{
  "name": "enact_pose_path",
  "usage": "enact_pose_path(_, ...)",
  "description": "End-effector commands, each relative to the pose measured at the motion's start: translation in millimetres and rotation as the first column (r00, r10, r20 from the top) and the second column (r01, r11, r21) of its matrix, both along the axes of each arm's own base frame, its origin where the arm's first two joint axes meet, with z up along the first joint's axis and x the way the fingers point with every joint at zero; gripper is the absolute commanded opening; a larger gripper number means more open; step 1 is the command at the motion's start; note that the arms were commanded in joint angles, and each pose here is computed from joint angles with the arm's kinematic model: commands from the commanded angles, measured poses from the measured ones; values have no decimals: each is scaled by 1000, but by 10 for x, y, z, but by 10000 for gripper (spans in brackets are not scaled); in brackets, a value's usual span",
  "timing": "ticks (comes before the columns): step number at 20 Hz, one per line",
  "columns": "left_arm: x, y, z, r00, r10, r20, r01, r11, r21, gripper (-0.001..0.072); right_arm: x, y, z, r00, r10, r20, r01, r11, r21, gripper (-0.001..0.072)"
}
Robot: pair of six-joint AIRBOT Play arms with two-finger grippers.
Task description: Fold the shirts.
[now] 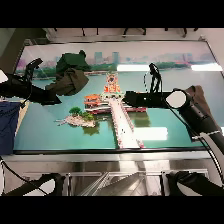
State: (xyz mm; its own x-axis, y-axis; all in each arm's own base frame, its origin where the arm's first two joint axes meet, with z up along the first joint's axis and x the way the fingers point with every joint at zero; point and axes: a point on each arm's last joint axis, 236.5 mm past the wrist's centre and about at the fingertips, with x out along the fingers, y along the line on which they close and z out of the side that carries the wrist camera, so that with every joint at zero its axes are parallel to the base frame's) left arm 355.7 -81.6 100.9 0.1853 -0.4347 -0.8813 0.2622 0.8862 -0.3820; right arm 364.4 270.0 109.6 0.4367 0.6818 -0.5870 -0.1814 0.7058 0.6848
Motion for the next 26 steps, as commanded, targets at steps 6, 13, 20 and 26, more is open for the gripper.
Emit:
enact_pose_path(6,876,476,219,918,268,292,-266,963,-49,16,-1,4,1,1000,0,-1,0,1000,1,24)
enact_pose_path(13,1692,1317,-1004,895,382,232,-392,920,-1,630,-2,4,0,1000,1,-1,-1,1000,1,24)
enact_pose_path(20,2428,1025,-1860,947,283,154,-263,955,-136,630,-1,5,-7,1000,1,-3,-1,1000,0,24)
enact_pose_path(26,2482,892,-1814,963,212,166,-192,973,-132,14,0,5,-8,1000,1,-3,-1,1000,0,24)
